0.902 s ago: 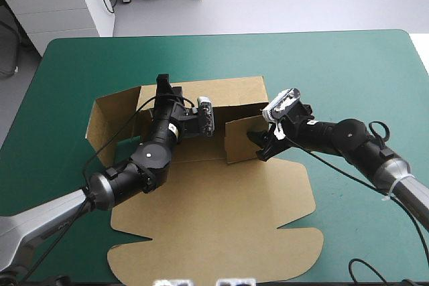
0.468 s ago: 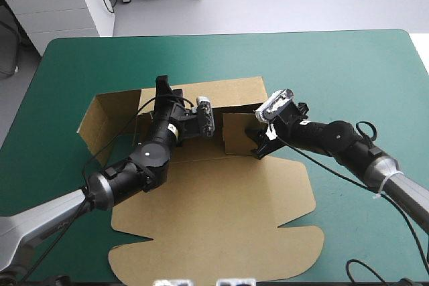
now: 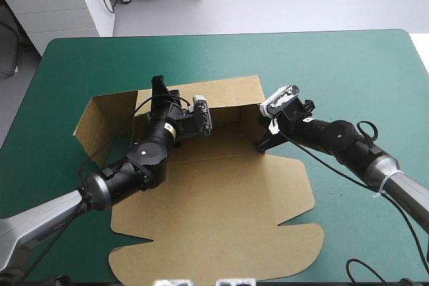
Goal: Fold the box
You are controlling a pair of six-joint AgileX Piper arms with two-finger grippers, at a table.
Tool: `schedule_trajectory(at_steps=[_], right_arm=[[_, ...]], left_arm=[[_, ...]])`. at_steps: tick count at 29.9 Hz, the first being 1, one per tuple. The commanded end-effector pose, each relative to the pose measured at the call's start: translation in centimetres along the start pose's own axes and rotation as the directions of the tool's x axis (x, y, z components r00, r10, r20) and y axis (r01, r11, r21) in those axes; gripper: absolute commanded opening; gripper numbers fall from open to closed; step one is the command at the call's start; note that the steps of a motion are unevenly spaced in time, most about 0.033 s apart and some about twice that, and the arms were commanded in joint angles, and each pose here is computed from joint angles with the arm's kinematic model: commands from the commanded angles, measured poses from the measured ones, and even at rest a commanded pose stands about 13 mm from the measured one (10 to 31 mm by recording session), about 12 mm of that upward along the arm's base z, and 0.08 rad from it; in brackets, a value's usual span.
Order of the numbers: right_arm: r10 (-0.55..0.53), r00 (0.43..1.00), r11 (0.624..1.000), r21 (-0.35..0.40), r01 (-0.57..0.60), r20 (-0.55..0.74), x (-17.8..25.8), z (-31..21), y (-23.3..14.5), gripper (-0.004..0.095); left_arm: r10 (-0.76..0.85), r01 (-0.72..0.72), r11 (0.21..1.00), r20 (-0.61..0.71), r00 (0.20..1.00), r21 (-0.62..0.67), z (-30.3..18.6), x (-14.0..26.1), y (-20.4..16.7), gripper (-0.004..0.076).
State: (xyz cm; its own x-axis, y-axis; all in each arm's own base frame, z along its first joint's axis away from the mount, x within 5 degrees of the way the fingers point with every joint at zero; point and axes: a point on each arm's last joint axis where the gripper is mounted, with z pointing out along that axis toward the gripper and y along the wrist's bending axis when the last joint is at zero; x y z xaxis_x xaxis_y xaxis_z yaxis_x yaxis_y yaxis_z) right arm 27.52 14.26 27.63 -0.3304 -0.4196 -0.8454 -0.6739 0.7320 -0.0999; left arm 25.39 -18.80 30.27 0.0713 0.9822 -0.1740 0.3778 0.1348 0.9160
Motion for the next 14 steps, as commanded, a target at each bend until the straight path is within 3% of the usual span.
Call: schedule_trajectory(at_steps=[1, 3, 5, 11, 14], right_arm=[[-0.039, 0.999, 0.998, -0.052, 0.041, 0.035, -1.2, -0.9, 0.7, -0.0019], [-0.038, 0.999, 0.998, -0.046, 0.039, 0.037, -1.2, -0.9, 0.6, -0.0019], [-0.014, 0.999, 0.999, -0.034, 0.015, 0.039, -1.2, -0.9, 0.5, -0.0017], [0.050, 0.997, 0.998, 0.026, -0.052, 0.060, -1.4, -0.9, 0.0, -0.0018], [0.063, 0.996, 0.997, 0.040, -0.066, 0.066, -1.4, -0.9, -0.2, -0.0018]], left_arm=[[-0.047, 0.049, 0.999, 0.078, 0.996, -0.020, -1.0, -0.8, 1.3, -0.0006], [-0.047, 0.048, 0.999, 0.112, 0.993, -0.007, -1.0, -1.1, 1.2, 0.0004], [-0.042, 0.041, 0.999, 0.168, 0.985, 0.010, -1.1, -1.6, 1.0, 0.0067], [-0.032, 0.031, 0.999, 0.185, 0.982, 0.013, -1.7, -2.5, 0.6, 0.0460], [-0.007, 0.009, 1.000, 0.183, 0.983, -0.010, -2.5, -3.1, 0.5, 0.0565]])
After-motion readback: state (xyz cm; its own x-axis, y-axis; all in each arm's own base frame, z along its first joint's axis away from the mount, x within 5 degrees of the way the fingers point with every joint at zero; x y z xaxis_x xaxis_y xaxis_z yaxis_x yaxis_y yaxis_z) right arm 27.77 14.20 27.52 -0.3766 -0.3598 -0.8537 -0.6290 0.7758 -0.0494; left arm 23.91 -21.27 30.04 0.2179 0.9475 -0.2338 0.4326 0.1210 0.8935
